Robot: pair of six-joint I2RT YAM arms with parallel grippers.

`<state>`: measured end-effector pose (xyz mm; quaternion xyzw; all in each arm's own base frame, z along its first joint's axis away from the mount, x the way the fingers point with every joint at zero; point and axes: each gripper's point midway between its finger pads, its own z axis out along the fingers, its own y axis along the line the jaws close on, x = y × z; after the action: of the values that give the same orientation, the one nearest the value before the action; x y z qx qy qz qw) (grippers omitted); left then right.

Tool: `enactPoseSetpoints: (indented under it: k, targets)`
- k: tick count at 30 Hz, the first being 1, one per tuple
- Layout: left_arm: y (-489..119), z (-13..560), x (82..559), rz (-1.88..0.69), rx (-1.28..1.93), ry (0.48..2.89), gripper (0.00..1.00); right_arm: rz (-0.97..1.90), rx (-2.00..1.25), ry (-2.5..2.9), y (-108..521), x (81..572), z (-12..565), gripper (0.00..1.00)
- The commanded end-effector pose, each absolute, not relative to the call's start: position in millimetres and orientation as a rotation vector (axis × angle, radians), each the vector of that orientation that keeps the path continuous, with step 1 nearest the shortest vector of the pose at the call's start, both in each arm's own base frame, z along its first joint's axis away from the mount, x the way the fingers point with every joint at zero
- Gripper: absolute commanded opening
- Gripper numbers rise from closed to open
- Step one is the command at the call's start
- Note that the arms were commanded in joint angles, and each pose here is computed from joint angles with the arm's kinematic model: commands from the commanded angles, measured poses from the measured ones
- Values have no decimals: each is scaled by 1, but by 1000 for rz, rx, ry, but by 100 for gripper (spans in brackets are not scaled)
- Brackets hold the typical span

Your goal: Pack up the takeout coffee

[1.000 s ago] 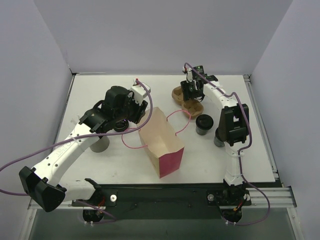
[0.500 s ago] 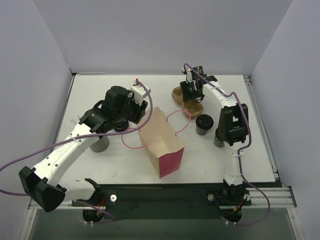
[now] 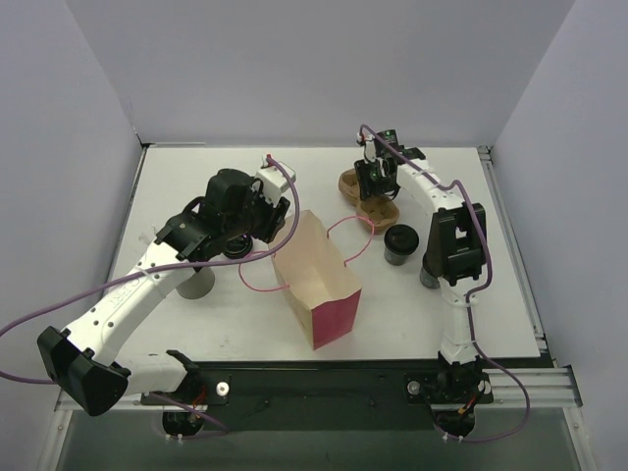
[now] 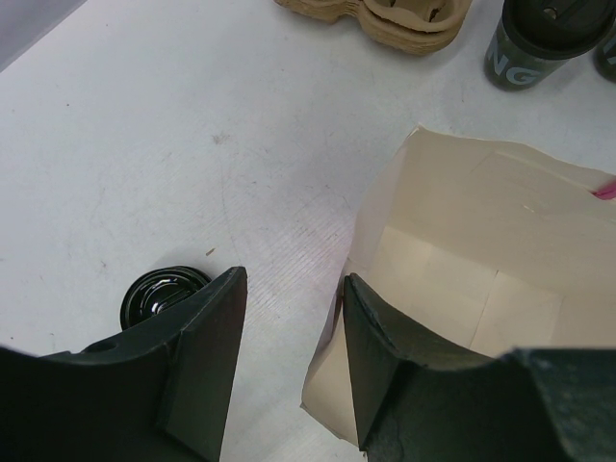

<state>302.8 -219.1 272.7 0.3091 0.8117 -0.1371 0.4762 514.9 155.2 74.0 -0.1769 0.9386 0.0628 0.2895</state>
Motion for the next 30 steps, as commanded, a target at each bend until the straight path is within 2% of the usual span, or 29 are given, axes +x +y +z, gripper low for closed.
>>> enactPoseSetpoints:
  k: [1, 5, 11, 16, 25, 30]
  targets:
    - [-219, 287, 308, -339, 731, 1925, 54, 165, -437, 2386, 159, 528, 141, 35]
    - [-220, 285, 308, -340, 729, 1929, 54, 168, -411, 2308, 160, 535, 178, 34]
    - [-215, 285, 311, -314, 706, 1928, 54, 129, -413, 2365, 154, 529, 153, 34]
    - [-211, 287, 313, -285, 682, 1935, 54, 140, -394, 2338, 154, 528, 168, 34]
    - [-202, 301, 322, -247, 576, 1964, 55, 266, -320, 2188, 161, 500, 260, 33]
    - [-207, 317, 325, -280, 552, 1949, 58, 330, -306, 2084, 163, 464, 320, 33]
